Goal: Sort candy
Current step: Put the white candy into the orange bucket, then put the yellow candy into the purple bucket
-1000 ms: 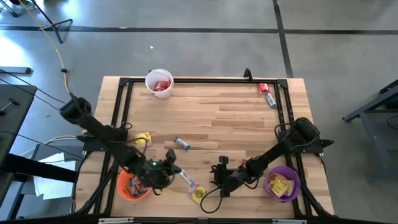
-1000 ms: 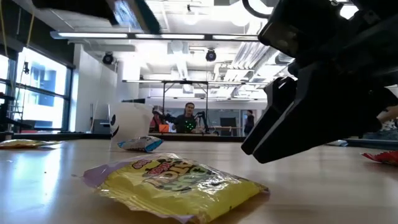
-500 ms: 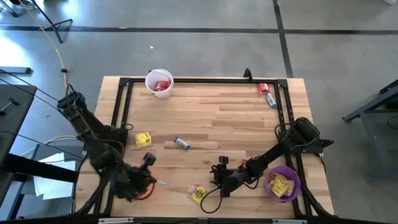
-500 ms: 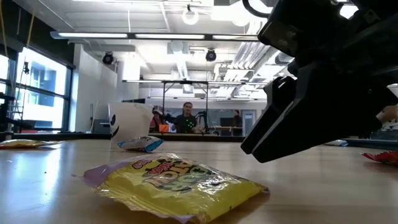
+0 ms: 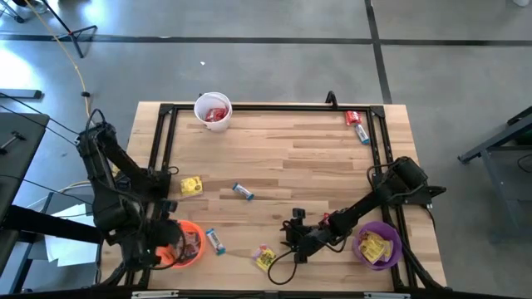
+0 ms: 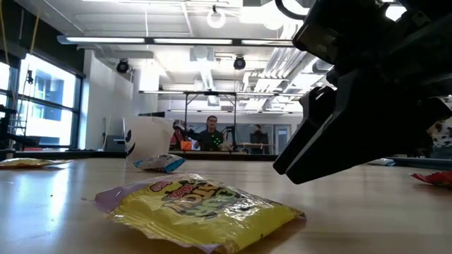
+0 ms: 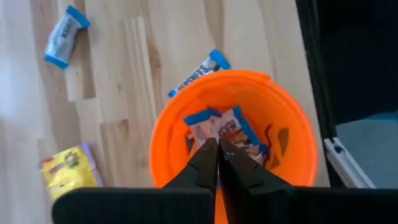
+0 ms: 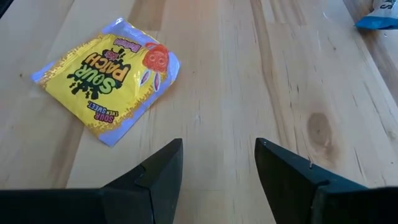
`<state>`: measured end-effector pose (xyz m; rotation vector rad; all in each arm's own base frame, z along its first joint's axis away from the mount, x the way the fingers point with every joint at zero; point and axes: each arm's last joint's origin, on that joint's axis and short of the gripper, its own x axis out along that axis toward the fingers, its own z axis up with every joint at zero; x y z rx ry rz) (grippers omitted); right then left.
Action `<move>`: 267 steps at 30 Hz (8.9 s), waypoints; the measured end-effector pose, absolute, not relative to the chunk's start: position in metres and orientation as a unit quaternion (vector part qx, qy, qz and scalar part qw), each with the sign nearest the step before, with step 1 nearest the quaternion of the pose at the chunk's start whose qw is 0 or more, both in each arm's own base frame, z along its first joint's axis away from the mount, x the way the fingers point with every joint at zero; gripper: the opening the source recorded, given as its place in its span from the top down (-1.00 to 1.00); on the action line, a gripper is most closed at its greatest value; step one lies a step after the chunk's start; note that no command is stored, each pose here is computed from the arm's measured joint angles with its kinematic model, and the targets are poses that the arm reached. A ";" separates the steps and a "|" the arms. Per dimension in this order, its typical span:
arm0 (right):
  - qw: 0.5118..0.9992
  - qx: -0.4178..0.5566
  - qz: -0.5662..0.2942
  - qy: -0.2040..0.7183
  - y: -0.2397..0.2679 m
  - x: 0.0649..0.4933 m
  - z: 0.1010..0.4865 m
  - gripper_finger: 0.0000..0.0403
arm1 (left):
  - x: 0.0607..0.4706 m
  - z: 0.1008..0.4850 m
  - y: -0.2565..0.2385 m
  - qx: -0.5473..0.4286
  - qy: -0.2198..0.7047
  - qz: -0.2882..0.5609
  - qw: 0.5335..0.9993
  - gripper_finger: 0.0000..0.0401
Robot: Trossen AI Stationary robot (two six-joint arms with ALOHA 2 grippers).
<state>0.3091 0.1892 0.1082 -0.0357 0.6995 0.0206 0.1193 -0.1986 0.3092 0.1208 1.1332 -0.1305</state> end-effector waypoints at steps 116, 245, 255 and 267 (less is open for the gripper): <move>0.939 -0.006 0.004 0.345 0.184 0.313 0.108 0.02 | 0.269 0.134 -0.238 0.302 0.657 -0.260 0.640 0.50; 0.945 -0.001 0.090 0.315 0.230 0.348 0.115 -0.27 | 0.241 0.213 -0.189 0.114 0.394 -0.221 0.885 0.21; 0.941 -0.001 0.070 0.331 0.227 0.349 0.102 -0.26 | 0.249 0.184 -0.150 0.111 0.287 -0.222 0.925 0.21; 0.939 0.014 0.067 0.338 0.225 0.352 0.093 0.25 | 0.247 0.180 -0.109 0.121 0.061 -0.172 0.976 0.21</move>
